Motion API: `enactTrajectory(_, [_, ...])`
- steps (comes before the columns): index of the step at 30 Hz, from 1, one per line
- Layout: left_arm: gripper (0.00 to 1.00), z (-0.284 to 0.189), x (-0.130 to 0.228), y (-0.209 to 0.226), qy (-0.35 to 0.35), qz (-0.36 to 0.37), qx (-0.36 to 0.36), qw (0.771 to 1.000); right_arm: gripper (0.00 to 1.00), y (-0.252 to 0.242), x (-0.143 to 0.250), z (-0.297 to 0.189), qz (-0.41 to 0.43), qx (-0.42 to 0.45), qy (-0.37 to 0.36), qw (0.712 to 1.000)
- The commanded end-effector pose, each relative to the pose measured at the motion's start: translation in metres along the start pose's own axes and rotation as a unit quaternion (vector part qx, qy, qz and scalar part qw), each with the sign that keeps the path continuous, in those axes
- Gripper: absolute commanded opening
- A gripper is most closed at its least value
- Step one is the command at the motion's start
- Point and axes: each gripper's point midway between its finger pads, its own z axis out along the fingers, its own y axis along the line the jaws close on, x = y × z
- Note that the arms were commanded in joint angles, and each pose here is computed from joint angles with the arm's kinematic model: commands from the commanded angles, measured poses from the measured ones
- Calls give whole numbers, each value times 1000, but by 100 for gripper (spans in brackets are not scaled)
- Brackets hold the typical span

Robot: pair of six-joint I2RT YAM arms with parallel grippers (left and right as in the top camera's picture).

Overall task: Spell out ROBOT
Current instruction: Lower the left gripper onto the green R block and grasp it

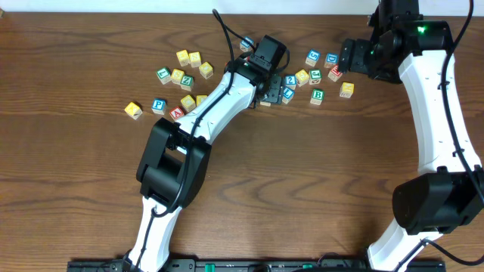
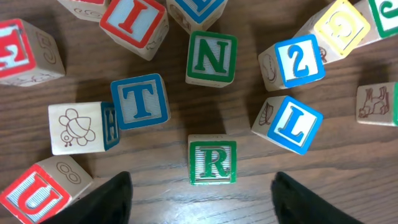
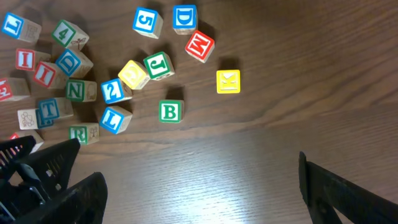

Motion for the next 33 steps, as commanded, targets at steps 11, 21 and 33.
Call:
enactTrajectory(11, [67,25,4,-10,-3,8,-2,1000,95,-3,4,4,-1,7,11,1000])
enactTrajectory(21, [64,44,9,-3,2,8,-20,1000,95,-4,7,4,-1,9,15,1000])
enactTrajectory(33, [53,48,12,-1,-1,12,-33,999,95,-4,7,4,-1,9,16,1000])
